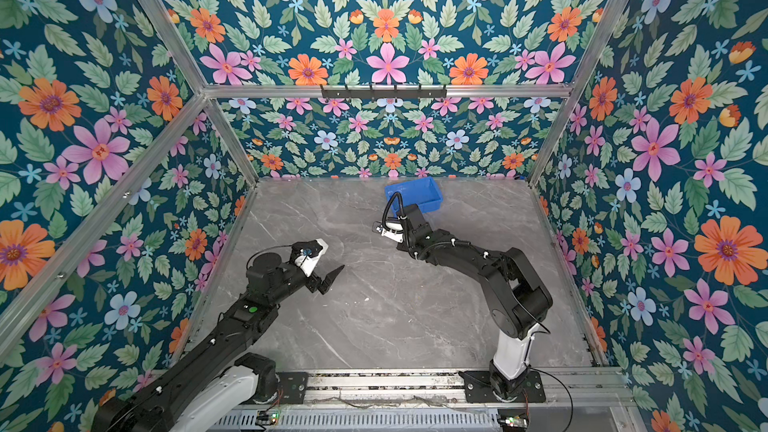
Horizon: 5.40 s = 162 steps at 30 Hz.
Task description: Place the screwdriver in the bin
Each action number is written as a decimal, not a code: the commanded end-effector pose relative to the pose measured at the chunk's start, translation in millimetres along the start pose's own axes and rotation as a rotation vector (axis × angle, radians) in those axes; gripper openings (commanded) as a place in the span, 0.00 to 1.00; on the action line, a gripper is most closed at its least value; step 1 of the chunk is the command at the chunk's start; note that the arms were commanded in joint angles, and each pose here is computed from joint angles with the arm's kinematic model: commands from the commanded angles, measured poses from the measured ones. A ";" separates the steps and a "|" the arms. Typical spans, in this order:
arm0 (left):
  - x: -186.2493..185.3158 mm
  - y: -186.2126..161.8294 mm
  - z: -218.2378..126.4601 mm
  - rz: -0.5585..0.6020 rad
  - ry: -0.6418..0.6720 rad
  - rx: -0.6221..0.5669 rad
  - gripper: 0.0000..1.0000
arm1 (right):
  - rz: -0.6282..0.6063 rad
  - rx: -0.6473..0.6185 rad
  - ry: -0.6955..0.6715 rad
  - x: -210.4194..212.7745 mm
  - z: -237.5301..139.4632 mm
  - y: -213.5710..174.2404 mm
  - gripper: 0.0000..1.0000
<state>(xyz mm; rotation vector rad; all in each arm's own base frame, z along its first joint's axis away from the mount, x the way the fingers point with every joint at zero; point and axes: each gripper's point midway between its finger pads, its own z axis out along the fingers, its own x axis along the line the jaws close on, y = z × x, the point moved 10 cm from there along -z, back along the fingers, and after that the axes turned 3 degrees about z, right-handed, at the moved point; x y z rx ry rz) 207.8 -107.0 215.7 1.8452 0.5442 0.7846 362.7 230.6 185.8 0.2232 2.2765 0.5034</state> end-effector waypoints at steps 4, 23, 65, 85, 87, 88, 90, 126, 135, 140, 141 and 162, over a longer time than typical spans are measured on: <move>-1.7 11.5 7.1 -0.015 0.001 -0.084 1.00 | -0.113 -0.081 -0.157 -30.0 20.7 6.9 0.00; -12.4 14.3 24.6 -0.064 -0.036 -0.131 1.00 | -0.104 -0.112 -0.232 -85.6 81.5 -36.1 0.04; -13.8 13.2 23.7 -0.050 -0.033 -0.103 1.00 | -0.057 -0.079 -0.141 -106.7 126.0 -46.2 0.40; 7.8 3.9 8.3 -0.074 0.245 -0.067 1.00 | 0.207 -0.184 -0.269 -117.9 34.6 -38.3 0.92; 12.7 1.3 5.8 -0.079 0.289 -0.063 1.00 | 0.276 -0.203 -0.262 -111.9 21.1 -40.9 0.94; 15.8 -0.4 4.5 -0.085 0.315 -0.064 1.00 | 0.313 -0.211 -0.259 -108.4 14.2 -43.4 0.94; 21.4 -2.7 2.2 -0.104 0.355 -0.080 1.00 | 0.378 -0.231 -0.261 -100.5 3.3 -47.7 0.95; 99.2 -100.3 -3.4 -0.334 0.807 -0.041 1.00 | 1.172 -0.157 -0.457 -10.4 -118.9 -197.6 0.99; 101.4 -120.1 10.4 -0.360 0.781 0.026 1.00 | 1.234 -0.162 -0.487 16.7 -103.5 -221.5 0.99; 110.9 -122.0 15.2 -0.382 0.802 0.040 1.00 | 1.316 -0.162 -0.477 18.8 -93.0 -241.3 0.99; 111.5 -121.4 14.8 -0.382 0.803 0.040 1.00 | 1.321 -0.186 -0.487 16.1 -93.7 -242.7 0.99; 111.1 -121.5 14.3 -0.377 0.807 0.041 1.00 | 1.328 -0.156 -0.474 16.4 -94.3 -243.6 0.99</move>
